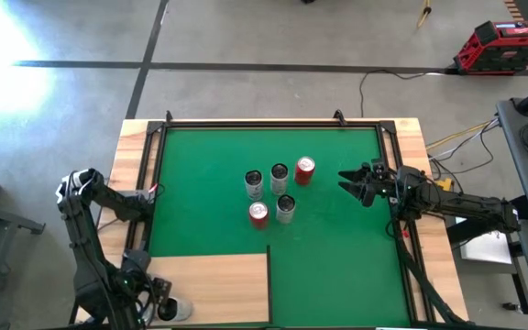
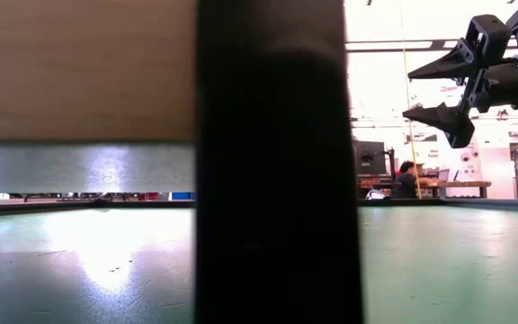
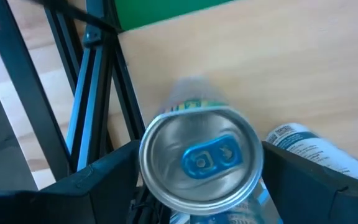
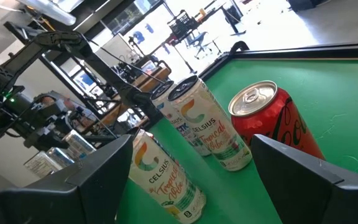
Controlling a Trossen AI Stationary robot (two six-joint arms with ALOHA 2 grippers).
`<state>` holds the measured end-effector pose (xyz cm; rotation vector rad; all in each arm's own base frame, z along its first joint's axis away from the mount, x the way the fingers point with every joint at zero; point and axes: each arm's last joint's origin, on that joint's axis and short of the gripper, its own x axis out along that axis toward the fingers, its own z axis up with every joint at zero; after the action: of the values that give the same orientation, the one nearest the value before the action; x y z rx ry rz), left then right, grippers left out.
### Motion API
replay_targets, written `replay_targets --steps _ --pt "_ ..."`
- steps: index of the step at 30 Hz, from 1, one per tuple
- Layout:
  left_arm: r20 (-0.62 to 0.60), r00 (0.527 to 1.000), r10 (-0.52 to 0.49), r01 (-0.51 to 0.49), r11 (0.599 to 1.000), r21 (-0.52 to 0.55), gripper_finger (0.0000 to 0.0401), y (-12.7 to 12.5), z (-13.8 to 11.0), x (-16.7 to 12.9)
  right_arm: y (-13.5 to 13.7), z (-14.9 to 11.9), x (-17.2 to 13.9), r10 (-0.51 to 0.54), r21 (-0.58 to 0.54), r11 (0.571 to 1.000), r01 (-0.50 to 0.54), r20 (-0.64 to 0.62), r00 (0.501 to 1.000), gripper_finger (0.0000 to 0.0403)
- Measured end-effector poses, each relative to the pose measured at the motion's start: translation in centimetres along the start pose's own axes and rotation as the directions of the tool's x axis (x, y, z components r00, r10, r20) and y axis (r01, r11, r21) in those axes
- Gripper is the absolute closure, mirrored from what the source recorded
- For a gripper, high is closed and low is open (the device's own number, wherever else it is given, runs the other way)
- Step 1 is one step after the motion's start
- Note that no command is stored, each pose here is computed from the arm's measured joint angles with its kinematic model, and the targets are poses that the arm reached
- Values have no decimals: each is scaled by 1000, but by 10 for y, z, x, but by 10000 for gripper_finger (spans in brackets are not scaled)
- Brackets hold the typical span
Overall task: Place canned beverage on shelf
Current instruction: Put the blue soda can on the shelf aligned with the other blue soda can
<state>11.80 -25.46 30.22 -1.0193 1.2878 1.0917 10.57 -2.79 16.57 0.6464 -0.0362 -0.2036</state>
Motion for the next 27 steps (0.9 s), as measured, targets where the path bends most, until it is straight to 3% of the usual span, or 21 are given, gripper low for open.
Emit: replay_targets --steps 27 --pt "18 1000 -24 24 999 -31 107 -17 31 -18 0 0 0 0 0 1000 0 0 1000 85"
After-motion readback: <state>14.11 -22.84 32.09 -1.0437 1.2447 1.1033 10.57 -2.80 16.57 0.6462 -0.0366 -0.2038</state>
